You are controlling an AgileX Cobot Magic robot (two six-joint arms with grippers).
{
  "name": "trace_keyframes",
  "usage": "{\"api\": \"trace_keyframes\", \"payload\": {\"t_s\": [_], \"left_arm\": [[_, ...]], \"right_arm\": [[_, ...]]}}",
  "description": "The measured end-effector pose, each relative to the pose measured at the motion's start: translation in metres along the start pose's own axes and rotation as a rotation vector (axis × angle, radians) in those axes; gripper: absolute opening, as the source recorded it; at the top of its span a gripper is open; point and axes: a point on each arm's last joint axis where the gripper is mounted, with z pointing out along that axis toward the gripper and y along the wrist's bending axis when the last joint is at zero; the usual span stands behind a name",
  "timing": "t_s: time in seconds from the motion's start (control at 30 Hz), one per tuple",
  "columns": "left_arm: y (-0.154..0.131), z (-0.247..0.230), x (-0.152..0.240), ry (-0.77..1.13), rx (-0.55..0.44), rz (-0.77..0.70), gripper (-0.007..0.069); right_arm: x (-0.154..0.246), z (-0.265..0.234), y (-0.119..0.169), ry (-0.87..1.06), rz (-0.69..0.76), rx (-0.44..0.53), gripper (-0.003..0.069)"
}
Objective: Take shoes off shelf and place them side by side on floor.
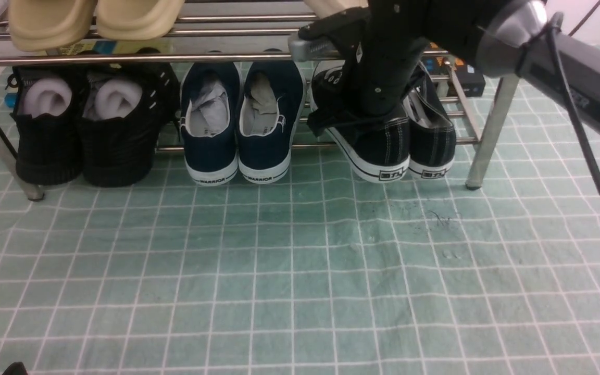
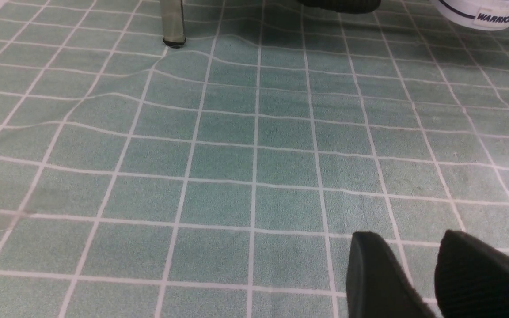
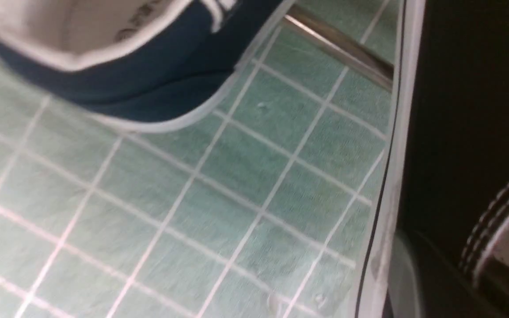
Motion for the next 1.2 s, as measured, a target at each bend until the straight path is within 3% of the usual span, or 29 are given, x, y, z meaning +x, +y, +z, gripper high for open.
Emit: {"api": "trace_keyframes", "payload": {"t_s": [0.57, 1.03, 1.2], "left_arm": [[0.0, 0.0, 0.0, -0.001, 0.0, 0.0, 0.0239], [0.0, 0.0, 0.0, -0.001, 0.0, 0.0, 0.0239], [0.0, 0.0, 0.0, -0.001, 0.0, 0.0, 0.0239]], "right_arm": [[0.004, -0.088, 0.042, -0.13, -0.03, -0.132, 0.0007], [0.102, -0.162, 0.088, -0.047, -0.127, -0.196, 0.0008], [0.139, -0.158, 0.107, 0.047, -0.124, -0.211, 0.0008]]}}
